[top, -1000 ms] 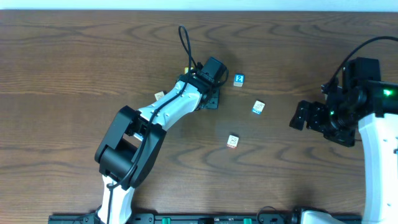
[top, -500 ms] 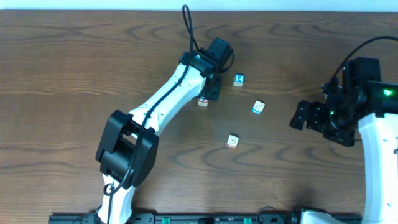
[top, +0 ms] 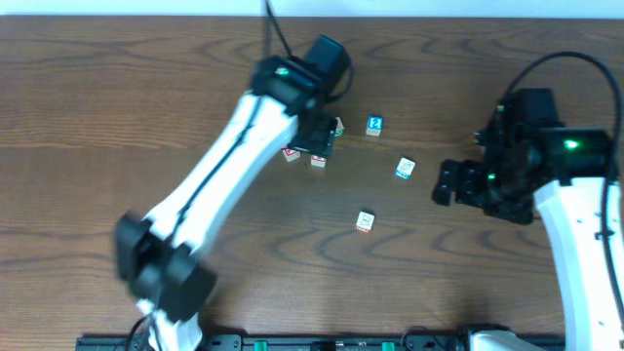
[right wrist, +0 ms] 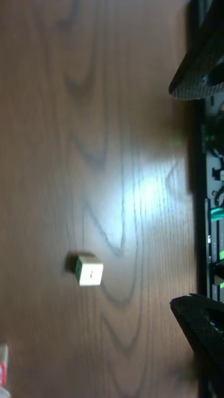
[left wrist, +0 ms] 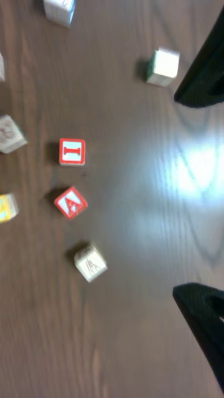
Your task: Spell out Ai2
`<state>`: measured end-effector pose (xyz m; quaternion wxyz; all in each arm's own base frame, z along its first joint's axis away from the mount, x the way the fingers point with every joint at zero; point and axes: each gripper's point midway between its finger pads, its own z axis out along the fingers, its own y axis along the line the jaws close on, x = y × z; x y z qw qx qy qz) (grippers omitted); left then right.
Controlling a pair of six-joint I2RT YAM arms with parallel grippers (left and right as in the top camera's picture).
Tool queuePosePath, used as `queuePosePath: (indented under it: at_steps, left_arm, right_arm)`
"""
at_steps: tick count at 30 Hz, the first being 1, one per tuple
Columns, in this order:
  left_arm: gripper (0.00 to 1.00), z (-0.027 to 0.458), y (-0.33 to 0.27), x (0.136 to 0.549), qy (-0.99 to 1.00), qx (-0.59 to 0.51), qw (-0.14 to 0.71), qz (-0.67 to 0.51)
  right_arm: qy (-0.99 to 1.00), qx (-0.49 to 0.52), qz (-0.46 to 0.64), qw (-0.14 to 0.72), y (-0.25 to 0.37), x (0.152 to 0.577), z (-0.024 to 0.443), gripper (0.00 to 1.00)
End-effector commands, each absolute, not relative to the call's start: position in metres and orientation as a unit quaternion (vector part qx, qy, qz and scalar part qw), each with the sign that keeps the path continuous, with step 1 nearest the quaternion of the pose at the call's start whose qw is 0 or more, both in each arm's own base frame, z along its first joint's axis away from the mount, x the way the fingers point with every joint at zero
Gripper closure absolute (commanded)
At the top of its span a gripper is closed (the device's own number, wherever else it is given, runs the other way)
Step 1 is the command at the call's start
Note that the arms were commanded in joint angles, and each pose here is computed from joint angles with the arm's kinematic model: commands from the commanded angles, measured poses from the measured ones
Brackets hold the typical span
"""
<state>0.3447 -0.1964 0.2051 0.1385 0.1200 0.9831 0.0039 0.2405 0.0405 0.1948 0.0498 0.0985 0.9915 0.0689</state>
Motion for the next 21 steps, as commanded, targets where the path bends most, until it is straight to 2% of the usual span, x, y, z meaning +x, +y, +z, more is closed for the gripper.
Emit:
queuePosePath:
  at_steps: [1,6,11,21]
  left_arm:
    - [0.05,0.262,-0.162,0.335,0.974,0.107,0.201,0.011]
    - [0.05,0.303,-0.111,0.31,0.97,0.062,0.235,0.025]
    - [0.04,0.322,-0.077,0.292,0.967,0.033,0.249,0.03]
    - [0.05,0.294,-0.068,0.296,0.977,0.04,0.204,0.04]
  right_arm:
    - [0.993,0.087,0.058,0.062,0.055,0.243,0.194,0.01]
    - [0.989,0.103,0.059,0.085,0.071,0.252,0.192,0.01]
    - [0.984,0.153,0.038,0.087,0.079,0.254,0.171,0.01]
    - [0.986,0.143,0.049,0.069,0.129,0.277,0.128,0.01]
